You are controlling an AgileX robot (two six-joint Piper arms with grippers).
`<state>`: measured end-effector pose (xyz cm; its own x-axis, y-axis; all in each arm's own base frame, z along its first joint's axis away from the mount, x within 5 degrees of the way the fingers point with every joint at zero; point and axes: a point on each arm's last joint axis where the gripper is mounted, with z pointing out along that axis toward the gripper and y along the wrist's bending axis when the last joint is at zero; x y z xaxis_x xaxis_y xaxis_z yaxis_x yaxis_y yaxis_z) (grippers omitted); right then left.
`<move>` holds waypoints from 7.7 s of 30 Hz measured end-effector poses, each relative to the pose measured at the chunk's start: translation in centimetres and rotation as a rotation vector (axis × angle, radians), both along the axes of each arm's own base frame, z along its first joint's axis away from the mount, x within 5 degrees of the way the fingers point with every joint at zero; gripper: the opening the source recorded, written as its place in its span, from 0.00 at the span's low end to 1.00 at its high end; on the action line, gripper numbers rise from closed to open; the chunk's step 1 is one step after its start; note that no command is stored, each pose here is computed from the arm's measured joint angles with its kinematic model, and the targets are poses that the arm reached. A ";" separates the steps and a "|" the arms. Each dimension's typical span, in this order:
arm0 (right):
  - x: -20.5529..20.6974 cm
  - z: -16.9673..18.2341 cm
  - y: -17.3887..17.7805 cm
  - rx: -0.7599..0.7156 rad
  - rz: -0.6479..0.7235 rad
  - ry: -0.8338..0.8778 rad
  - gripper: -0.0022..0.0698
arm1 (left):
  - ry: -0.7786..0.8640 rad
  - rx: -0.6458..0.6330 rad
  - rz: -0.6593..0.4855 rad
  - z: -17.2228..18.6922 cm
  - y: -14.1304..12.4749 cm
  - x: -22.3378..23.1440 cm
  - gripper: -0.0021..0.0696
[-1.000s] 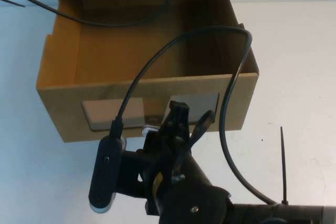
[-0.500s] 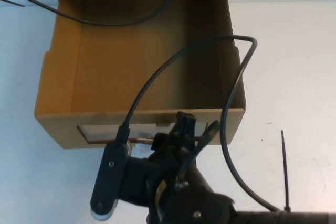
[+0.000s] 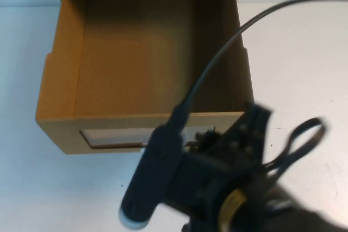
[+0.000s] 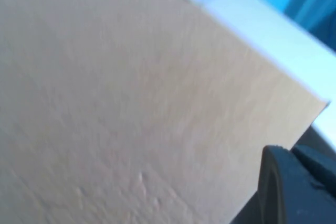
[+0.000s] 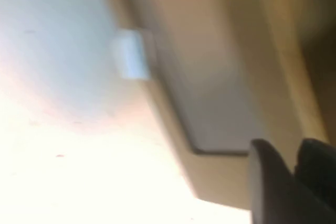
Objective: Open the shoe box
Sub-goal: 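Pull the top drawer of the cardboard box fully open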
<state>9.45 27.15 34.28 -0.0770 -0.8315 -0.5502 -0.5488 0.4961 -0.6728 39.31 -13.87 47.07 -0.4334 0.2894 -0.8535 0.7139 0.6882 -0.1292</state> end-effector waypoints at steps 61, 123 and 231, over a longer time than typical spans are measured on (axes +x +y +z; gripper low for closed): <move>0.2 -3.2 -25.7 0.987 -0.411 -0.168 0.01 | -0.510 -0.075 0.552 -22.1 12.8 -35.5 0.02; -3.8 -13.3 -26.8 0.986 -0.452 -0.354 0.01 | -0.365 -0.169 0.603 -28.5 12.4 -33.9 0.02; -4.1 -16.9 -26.5 0.856 -0.553 -0.073 0.01 | -0.246 -0.003 0.716 -30.1 13.2 -34.1 0.02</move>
